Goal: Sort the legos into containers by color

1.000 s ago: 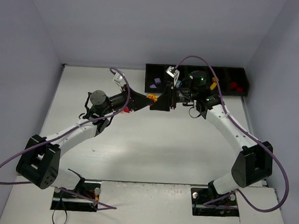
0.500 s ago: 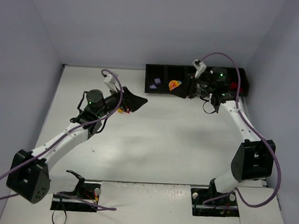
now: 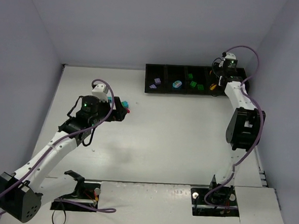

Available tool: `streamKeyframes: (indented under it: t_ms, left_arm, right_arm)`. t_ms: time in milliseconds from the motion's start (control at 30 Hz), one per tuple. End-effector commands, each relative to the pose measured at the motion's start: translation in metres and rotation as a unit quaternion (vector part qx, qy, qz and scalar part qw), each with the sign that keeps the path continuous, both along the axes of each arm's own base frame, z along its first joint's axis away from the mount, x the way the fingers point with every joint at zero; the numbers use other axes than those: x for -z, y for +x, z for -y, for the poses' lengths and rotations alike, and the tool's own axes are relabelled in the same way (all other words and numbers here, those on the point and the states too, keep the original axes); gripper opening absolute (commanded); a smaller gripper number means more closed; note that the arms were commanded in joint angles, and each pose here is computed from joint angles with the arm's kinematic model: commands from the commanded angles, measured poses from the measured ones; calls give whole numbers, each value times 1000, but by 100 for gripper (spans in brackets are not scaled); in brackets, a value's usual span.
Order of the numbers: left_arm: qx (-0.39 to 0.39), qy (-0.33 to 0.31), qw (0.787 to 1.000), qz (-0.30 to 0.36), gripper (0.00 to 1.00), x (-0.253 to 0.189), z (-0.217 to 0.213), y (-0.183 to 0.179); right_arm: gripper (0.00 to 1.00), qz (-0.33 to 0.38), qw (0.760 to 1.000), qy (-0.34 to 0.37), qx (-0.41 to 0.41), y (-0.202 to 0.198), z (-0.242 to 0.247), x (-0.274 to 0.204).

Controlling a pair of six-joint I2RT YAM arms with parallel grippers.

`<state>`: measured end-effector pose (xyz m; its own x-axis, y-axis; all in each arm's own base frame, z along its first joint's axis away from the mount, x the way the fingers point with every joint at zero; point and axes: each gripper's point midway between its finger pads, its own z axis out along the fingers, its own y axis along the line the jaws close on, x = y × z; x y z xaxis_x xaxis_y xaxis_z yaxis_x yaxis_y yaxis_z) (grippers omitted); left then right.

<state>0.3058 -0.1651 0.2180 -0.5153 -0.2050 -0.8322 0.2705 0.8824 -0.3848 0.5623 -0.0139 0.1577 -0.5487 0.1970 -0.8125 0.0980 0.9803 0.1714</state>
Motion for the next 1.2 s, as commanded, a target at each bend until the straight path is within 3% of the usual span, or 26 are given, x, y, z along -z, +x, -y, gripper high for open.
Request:
streamKeyframes:
  t_ms: [0,300,367,500,567,667,900,1167]
  left_arm:
    - [-30,38,999,-5,90,4,-20,-4]
    - [-36,55,997,-27,90,23,-26,-10]
    - [-34,58,997,-35,90,27,-25,-10]
    - [-30,59,997,-40,90,27,-23,-7]
    - [-31,62,997,-46,90,29,-23,-6]
    - [-32,69,996,-54,90,32,-24,-6]
    - [-47,88,993,-63,90,34,-33,-8]
    - [-101,111,987,-52,88,28,-48,10]
  right_arm:
    - [0,46,995,-62,61,30,47,-29]
    - [0,25,995,-82,49,50,66,-7]
    - [6,30,995,-87,48,55,69,-9]
    - [41,33,995,-85,40,66,69,-5]
    - [52,38,995,-81,38,71,69,-5]
    - [59,40,996,-77,38,75,69,-4]
    - [64,56,996,-65,35,64,63,-31]
    - [64,110,994,21,7,3,19,-115]
